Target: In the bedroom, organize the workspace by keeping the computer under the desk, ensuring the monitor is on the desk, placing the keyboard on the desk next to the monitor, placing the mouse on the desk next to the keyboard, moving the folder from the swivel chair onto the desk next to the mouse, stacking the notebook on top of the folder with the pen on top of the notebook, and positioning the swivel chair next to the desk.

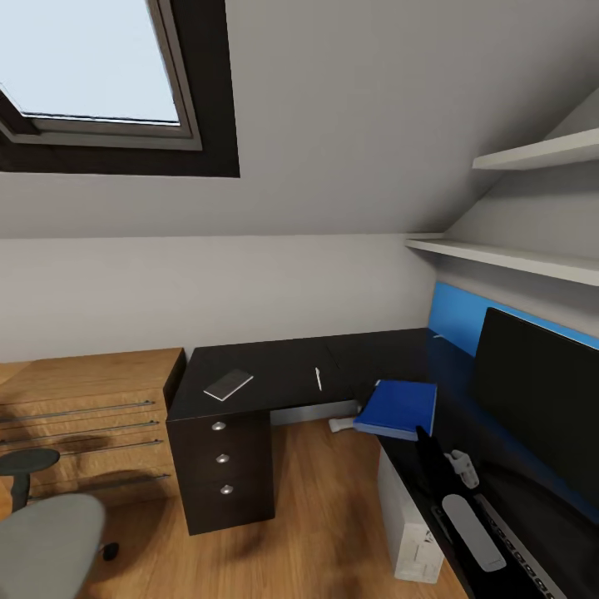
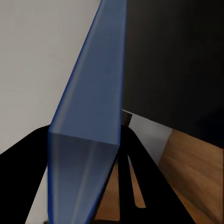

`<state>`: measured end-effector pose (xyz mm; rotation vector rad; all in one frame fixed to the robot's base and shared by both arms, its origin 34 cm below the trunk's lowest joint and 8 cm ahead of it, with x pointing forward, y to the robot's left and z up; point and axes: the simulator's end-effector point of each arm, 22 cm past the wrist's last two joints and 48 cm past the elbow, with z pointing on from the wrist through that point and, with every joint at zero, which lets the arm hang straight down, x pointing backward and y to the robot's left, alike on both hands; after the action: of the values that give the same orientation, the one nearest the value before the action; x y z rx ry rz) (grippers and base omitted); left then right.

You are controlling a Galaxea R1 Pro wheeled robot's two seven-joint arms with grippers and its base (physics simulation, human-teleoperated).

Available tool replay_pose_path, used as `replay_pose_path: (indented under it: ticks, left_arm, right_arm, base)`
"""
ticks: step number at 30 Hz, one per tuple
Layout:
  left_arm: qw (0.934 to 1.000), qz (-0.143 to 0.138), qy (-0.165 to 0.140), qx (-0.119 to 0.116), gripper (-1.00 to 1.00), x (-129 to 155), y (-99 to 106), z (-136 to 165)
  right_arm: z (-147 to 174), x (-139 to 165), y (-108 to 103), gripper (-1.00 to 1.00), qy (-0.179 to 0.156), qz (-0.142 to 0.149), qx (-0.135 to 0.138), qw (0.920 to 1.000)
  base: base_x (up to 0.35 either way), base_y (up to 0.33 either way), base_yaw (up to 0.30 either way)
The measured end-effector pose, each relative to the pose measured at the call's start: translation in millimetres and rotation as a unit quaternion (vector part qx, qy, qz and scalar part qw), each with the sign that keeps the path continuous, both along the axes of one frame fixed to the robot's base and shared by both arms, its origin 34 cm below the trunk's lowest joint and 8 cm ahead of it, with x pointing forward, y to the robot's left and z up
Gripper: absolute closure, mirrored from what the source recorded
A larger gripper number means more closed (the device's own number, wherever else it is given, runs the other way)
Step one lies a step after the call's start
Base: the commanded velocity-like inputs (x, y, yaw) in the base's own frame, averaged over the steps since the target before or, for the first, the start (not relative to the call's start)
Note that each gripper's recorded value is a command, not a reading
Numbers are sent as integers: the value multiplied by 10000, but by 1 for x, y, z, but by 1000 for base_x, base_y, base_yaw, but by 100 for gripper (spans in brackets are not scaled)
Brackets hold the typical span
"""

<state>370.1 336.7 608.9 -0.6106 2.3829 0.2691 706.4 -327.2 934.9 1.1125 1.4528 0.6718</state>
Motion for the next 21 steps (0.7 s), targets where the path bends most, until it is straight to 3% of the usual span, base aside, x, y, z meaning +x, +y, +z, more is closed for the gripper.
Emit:
replay_pose_path:
  ticks: [4,21]
  left_arm:
    - [10000,-1,0,-1,-100,0,0,0]
    - [10000,5,2,3,-100,0,0,0]
  right_arm:
    - [-2,-1,-12,100,51,-67,-72,9999]
    - [-1,-3,-28,100,51,-241,-28,9997]
  base:
    - [0,0,0]
    - [0,0,0]
